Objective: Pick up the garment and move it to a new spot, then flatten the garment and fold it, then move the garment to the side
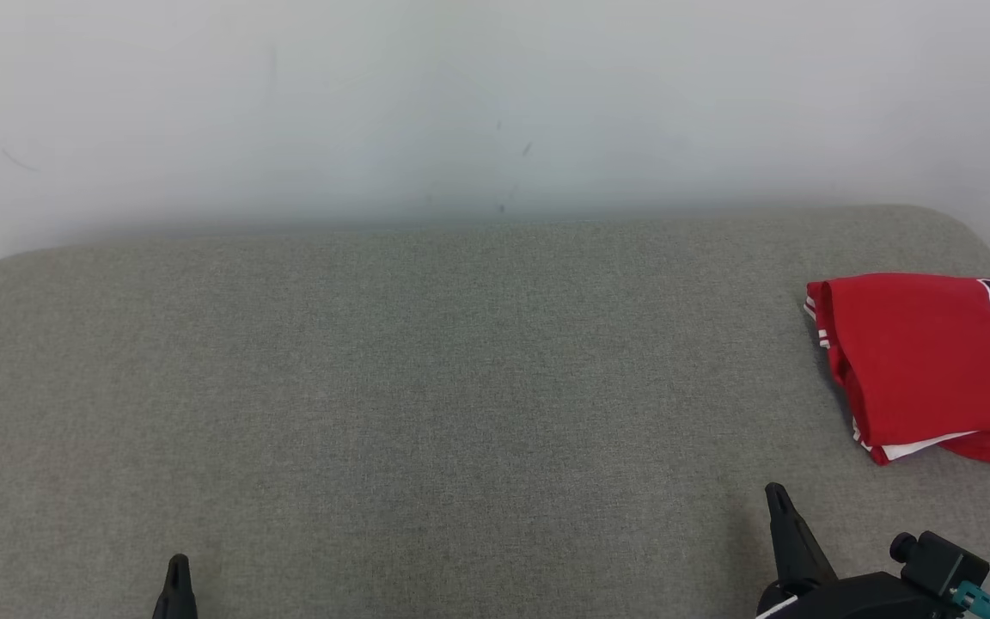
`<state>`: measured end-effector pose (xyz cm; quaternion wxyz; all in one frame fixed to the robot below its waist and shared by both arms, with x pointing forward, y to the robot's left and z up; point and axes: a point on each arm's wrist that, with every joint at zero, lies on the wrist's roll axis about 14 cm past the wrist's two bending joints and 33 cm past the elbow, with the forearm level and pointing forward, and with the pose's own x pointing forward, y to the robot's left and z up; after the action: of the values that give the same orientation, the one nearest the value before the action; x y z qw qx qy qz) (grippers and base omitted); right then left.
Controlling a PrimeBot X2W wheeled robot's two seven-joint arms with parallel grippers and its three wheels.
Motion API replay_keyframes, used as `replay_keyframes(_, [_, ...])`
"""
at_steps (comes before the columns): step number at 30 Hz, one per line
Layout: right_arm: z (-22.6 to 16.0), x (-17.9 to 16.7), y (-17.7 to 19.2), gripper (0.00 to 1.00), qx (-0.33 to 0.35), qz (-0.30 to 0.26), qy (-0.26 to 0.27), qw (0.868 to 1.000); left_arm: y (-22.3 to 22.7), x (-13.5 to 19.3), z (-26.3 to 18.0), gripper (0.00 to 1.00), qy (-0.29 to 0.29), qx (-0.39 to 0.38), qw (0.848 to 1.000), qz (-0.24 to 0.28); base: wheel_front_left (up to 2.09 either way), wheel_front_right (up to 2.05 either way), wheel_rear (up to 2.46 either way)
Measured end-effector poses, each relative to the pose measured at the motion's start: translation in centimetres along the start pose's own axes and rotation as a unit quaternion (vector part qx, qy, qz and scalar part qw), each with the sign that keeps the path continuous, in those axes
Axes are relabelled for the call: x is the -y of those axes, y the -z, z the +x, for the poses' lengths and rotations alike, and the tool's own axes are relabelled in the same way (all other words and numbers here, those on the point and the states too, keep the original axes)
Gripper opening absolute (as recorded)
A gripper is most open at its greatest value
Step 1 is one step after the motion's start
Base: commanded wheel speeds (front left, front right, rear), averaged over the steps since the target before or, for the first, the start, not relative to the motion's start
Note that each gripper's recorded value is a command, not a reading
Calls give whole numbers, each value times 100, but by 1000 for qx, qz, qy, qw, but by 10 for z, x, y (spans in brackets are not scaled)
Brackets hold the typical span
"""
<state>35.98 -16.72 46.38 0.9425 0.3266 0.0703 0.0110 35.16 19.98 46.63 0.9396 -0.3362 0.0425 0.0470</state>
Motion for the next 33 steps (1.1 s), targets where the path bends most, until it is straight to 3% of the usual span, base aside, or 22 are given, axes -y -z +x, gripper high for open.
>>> replay_keyframes(16, [5, -3, -9, 0, 13, 98, -2, 995, -5, -3, 4, 0, -6, -4, 995, -97, 0, 0, 0])
replay_keyframes(33, [11, -8, -19, 0, 25, 192, -11, 981, -15, -1, 11, 0, 1, -1, 982, -191, 0, 0, 0])
